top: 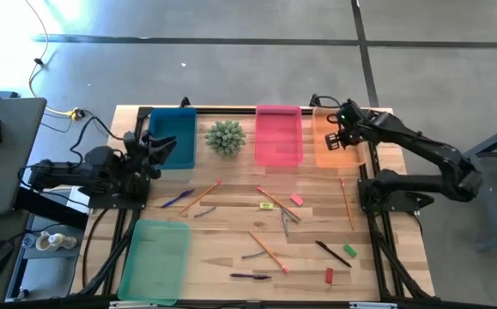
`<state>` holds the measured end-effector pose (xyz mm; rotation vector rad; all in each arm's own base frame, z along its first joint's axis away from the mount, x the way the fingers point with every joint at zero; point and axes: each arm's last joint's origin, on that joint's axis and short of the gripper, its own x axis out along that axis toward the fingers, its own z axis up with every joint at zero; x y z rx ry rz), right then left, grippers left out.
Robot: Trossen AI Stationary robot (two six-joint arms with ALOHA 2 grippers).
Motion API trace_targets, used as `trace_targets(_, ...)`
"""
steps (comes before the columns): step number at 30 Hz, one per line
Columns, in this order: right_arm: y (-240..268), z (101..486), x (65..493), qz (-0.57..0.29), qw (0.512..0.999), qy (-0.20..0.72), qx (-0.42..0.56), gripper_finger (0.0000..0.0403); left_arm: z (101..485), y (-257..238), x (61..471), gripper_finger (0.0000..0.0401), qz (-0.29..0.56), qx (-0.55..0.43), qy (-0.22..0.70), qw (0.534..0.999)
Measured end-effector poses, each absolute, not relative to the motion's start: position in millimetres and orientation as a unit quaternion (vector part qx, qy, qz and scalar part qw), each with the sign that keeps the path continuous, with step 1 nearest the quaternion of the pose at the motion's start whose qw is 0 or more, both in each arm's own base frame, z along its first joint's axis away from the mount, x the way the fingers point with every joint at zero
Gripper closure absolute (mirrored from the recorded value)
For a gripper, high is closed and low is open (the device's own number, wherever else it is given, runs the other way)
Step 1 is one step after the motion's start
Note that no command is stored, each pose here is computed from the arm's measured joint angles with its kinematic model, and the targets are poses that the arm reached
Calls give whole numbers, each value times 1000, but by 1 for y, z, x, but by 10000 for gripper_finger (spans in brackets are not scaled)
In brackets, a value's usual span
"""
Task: Sort crayons/erasers/pens/pencils in bins
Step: Put the black pen into the orange bin
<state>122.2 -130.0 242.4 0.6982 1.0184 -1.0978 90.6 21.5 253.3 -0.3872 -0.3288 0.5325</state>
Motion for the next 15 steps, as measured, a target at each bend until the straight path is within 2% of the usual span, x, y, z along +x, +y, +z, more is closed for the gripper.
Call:
trace_targets(10, -165, 210, 136, -472, 657, 506, 299, 384, 270, 25, 124, 277, 297, -143, 14, 944)
trace_targets(15, -175, 192, 141, -457, 640, 542, 296, 384, 275, 25, 147, 277, 285, -133, 121, 942)
